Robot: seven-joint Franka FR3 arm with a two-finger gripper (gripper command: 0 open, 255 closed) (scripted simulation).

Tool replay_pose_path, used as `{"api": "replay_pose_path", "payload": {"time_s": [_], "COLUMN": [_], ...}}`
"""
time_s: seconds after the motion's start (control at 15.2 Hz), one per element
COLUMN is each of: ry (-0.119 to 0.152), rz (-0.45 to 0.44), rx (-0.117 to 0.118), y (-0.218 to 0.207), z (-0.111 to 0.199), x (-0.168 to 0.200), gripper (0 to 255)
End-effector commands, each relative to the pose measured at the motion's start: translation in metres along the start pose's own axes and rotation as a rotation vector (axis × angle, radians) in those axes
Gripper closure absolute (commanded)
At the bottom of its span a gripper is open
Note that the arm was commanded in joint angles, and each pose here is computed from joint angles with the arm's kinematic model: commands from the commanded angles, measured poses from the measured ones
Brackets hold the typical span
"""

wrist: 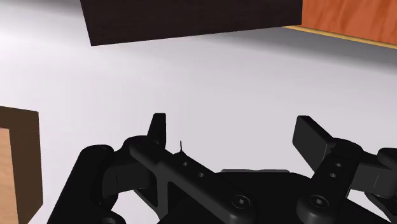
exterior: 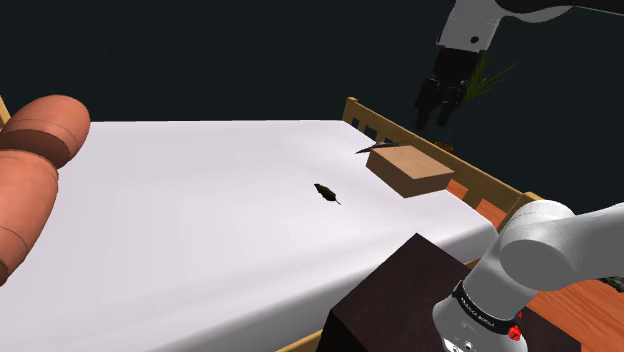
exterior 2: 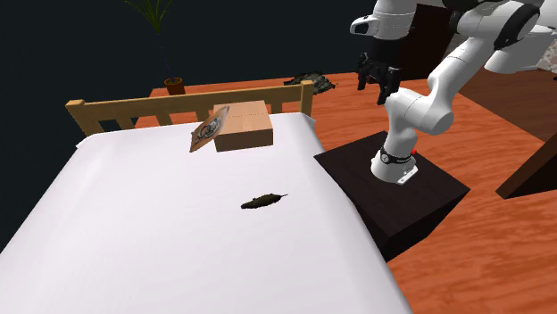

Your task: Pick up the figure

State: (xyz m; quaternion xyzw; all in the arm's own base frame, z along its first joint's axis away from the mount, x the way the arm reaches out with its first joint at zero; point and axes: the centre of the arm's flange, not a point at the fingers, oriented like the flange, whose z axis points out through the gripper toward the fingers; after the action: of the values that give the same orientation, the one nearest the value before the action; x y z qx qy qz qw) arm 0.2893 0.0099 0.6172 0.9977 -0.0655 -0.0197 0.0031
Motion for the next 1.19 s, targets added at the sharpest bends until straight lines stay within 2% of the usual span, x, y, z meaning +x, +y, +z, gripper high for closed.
{"api": "replay_pose_path", "payload": {"time_s": [0.0,1.12], "ry": [0.0,-0.098], "rz": [0.0,-0.018], "rx": [0.0,-0.045], "y": [0.0,0.014], "z": [0.0,0.159], "x": [0.0,0.173], "gripper": [0,0]}}
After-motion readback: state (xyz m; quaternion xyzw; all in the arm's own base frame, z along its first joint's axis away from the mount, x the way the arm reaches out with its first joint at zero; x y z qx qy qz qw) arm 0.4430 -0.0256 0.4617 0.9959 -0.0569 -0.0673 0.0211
